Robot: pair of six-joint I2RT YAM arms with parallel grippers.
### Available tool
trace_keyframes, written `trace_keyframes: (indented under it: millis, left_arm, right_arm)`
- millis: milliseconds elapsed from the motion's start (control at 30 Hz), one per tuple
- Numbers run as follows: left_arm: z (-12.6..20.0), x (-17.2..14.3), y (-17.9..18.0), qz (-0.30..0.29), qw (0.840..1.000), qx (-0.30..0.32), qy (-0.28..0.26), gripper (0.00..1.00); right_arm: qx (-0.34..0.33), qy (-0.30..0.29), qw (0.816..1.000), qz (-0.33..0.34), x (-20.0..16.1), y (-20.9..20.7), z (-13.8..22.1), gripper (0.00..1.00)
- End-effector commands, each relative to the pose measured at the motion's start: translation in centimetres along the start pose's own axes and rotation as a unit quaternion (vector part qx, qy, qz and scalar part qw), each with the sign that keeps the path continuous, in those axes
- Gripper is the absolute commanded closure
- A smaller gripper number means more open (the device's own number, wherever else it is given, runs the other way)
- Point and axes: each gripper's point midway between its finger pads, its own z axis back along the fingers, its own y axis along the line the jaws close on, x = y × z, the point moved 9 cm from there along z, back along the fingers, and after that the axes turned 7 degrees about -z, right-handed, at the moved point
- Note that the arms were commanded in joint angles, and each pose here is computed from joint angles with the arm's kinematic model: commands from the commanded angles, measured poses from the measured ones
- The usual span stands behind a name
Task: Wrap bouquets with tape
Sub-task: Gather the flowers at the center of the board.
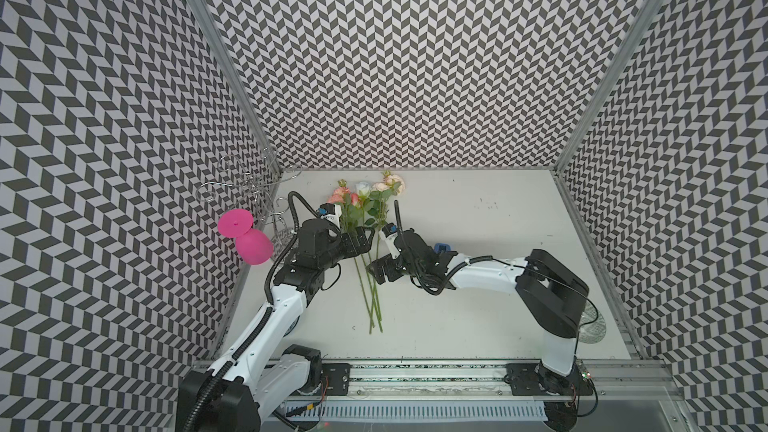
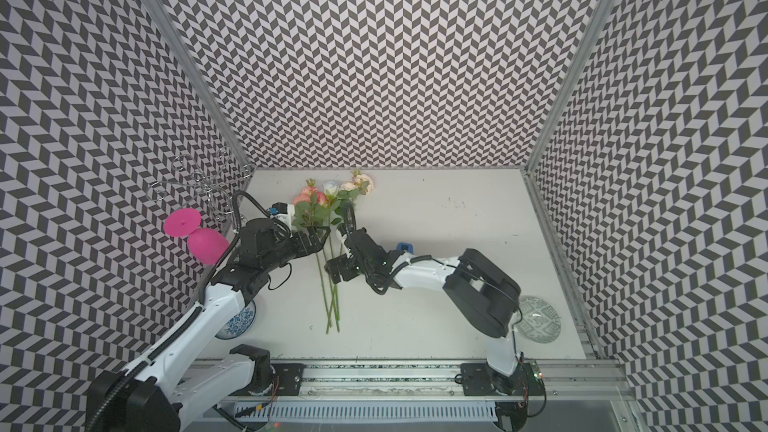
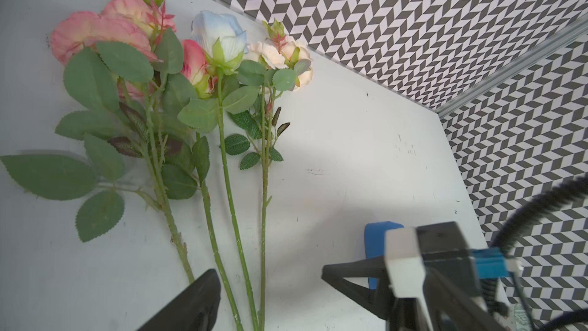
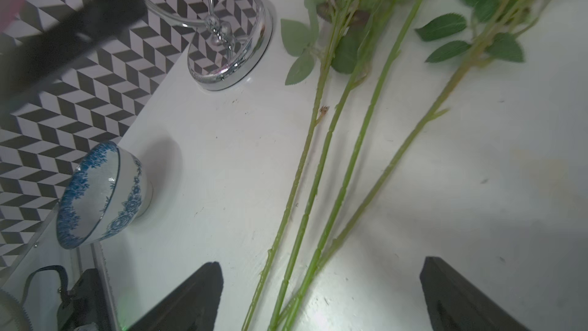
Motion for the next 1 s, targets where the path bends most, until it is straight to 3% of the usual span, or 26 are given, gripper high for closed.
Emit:
trace_keyframes:
  millis: [0,300,867,967]
  left_arm:
    - [0.6,-0.1,0.7,0.014,1.000,0.001,0.004,0.01]
    - [1.6,0.5,2.9,0.040,0.999,-0.005,-0.006,0.02]
    - [1.9,0.4,2.9,0.042,0.999,-0.026,-0.014,0.02]
    - [1.9,0.4,2.9,0.039,0.999,-0.026,-0.014,0.02]
  right_arm:
    - [-0.008,-0.001,1.000,-0.011,0.4,0.5,-2.5,0.01]
    - [-0.047,0.011,0.999,0.008,-0.4,0.9,-6.0,0.01]
    - [-0.184,0.027,0.983,0.005,-1.0,-1.2,-10.0,0.01]
    - [-0.211,0.037,0.977,0.010,-1.5,-2.0,-10.4,0.07]
